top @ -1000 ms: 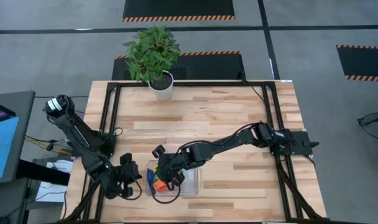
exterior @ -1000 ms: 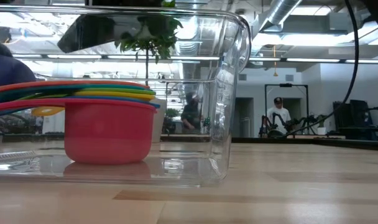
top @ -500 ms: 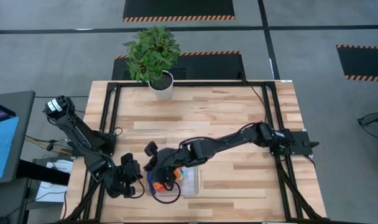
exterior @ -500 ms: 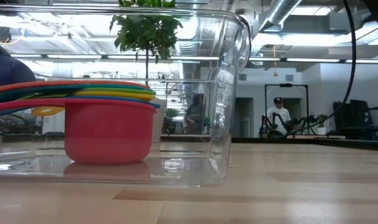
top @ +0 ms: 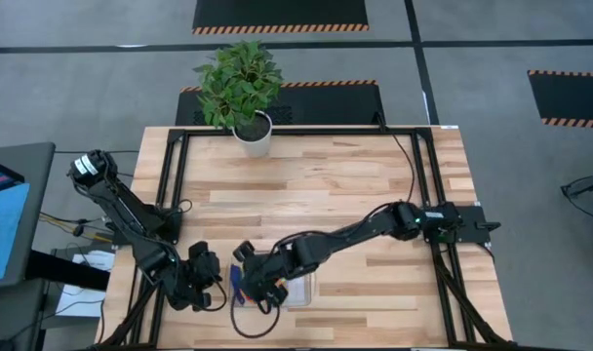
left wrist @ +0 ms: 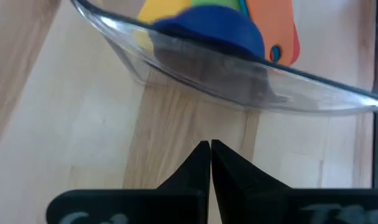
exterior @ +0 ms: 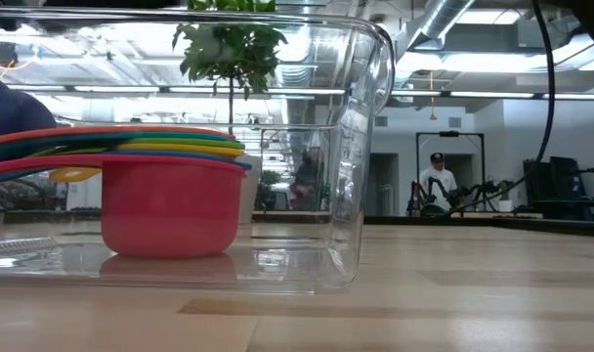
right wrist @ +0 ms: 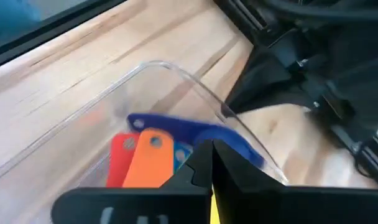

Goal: Nest measuring cups in basket
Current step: Adjust the dark blue measuring cup on the transparent bin

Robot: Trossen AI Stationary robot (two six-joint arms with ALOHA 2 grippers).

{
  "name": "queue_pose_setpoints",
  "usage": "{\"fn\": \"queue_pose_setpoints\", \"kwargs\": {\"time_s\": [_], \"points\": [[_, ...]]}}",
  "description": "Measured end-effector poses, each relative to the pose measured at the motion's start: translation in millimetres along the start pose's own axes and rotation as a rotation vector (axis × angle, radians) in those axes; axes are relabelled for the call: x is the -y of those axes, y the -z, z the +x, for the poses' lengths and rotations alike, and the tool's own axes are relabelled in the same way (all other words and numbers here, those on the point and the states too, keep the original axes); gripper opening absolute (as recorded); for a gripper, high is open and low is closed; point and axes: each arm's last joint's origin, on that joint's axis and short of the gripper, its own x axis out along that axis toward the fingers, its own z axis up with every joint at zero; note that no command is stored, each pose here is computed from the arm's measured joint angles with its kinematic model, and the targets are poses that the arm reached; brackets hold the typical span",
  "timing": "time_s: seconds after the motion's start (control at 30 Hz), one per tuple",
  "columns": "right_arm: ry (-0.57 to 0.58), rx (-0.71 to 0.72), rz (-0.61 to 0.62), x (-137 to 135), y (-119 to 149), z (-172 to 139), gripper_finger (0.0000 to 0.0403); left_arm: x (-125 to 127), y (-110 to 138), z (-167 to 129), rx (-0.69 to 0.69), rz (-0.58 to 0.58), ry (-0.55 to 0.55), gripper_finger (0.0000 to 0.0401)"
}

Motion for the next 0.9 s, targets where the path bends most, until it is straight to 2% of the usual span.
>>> {"fn": "queue_pose_setpoints", "kwargs": {"time_s": [0.2, 0.4, 0.67, 0.9], "points": [[-0.004, -0.029, 0.001, -13, 7, 31, 0.0024, 0, 0, 0, -0.004, 0.001, 0.001, 0.0], [0.11, -0.113, -0.026, -12, 9, 30, 0.0021, 0, 0, 0, 0.003, 0.004, -0.002, 0.0], [0.092, -0.141, -0.007, -12, 9, 25, 0.003, -1, -2, 0, 0.051, 0.019, -0.025, 0.0], [0.103, -0.141, 0.063, -2, 15, 26, 0.0047, 1, -4, 0, 0.093, 0.015, -0.015, 0.0]]}}
